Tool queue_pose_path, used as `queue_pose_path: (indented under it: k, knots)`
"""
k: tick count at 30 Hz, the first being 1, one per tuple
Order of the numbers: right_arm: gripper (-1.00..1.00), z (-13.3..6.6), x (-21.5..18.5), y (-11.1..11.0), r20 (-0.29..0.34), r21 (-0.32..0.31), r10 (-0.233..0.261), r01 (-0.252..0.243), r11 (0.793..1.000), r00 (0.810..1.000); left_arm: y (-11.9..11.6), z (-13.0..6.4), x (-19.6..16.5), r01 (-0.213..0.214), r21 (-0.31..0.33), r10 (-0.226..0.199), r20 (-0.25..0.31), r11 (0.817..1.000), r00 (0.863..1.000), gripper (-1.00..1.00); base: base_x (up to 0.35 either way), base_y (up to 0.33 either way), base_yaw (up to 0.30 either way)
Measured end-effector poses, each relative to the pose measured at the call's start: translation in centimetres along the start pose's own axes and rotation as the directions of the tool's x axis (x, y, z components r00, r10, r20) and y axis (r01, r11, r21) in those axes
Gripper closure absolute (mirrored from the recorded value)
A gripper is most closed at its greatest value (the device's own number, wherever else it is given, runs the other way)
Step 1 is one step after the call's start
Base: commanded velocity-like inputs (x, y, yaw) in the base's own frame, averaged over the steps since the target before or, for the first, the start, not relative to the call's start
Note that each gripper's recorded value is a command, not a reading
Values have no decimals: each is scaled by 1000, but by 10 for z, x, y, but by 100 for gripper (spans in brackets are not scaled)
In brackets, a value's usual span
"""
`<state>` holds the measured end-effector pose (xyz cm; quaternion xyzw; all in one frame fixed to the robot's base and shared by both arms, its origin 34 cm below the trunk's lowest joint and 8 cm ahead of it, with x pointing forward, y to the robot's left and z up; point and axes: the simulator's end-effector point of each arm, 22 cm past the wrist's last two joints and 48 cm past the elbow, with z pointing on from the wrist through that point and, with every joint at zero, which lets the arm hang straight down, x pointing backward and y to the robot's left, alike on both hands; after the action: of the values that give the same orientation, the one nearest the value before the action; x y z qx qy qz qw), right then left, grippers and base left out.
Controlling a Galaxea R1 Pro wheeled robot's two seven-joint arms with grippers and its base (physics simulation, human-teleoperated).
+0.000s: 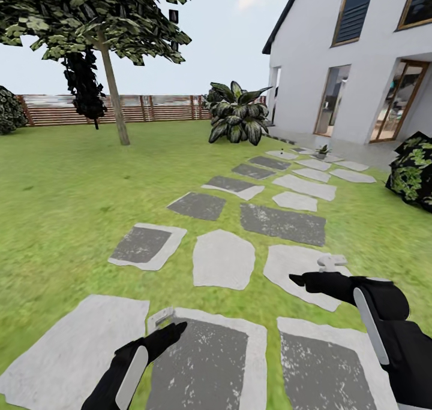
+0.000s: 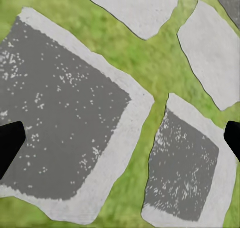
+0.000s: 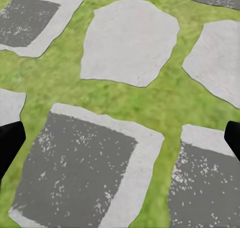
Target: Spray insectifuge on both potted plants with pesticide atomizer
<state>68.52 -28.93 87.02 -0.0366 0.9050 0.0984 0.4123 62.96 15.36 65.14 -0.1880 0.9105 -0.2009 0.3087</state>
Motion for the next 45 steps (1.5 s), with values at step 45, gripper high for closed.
queue_pose_path:
  k: [45]
  knots:
    - [-100,-3,-7,-4,13,9,2,-2,1000,1000,-3,0,1,-8,6,8,-1,1000,1000,-100,331,100,-51]
